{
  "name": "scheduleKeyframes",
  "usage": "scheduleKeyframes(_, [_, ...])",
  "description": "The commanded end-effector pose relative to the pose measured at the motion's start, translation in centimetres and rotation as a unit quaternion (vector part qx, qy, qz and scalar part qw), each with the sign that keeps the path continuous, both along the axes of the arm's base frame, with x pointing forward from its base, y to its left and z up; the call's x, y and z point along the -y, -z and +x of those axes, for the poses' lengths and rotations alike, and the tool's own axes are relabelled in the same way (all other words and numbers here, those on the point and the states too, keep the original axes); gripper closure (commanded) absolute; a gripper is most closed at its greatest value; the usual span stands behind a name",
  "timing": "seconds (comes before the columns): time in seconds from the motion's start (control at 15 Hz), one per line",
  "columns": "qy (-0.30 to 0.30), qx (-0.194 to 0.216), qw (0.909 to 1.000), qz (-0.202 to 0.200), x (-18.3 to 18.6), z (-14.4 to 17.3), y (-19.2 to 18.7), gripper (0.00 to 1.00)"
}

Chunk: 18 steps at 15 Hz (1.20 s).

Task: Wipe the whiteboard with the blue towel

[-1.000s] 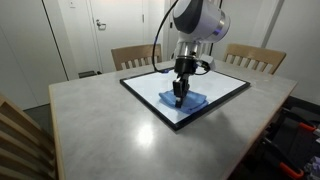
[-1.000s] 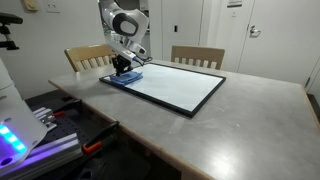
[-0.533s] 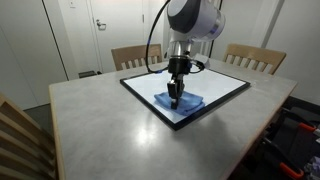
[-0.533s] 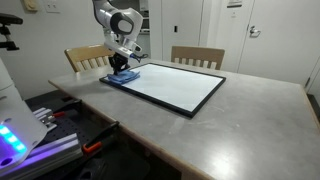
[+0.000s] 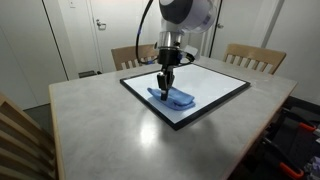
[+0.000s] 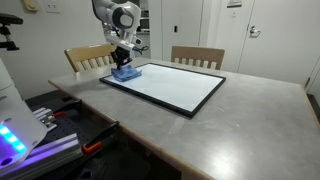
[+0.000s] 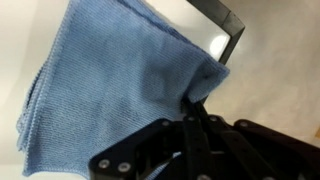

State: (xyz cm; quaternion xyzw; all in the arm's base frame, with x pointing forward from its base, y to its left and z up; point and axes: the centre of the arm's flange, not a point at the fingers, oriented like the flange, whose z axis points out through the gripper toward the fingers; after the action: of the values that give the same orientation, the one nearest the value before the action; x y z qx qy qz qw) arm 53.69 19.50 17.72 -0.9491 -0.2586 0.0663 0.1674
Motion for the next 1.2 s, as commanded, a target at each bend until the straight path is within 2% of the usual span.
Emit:
scheduleKeyframes(0.0, [-0.026,0.017,0.9995,-0.004,-1.7,1.7,-1.6,0.99])
scheduleKeyframes(0.27, [-0.039,0.062,0.9973,0.009,-6.1,1.2,-7.2,0.99])
scheduleKeyframes(0.6, [-0.024,0.141,0.9897,0.009,-8.5,0.9,-16.4,0.99])
scheduleKeyframes(0.87, [0.02,0.182,0.983,0.012,-5.9,1.7,-21.7,0.99])
scheduleKeyframes(1.0, [0.042,0.185,0.9818,0.014,-3.1,2.5,-21.2,0.99])
scheduleKeyframes(1.13, [0.065,0.171,0.9828,0.026,-0.4,3.5,-19.7,0.99])
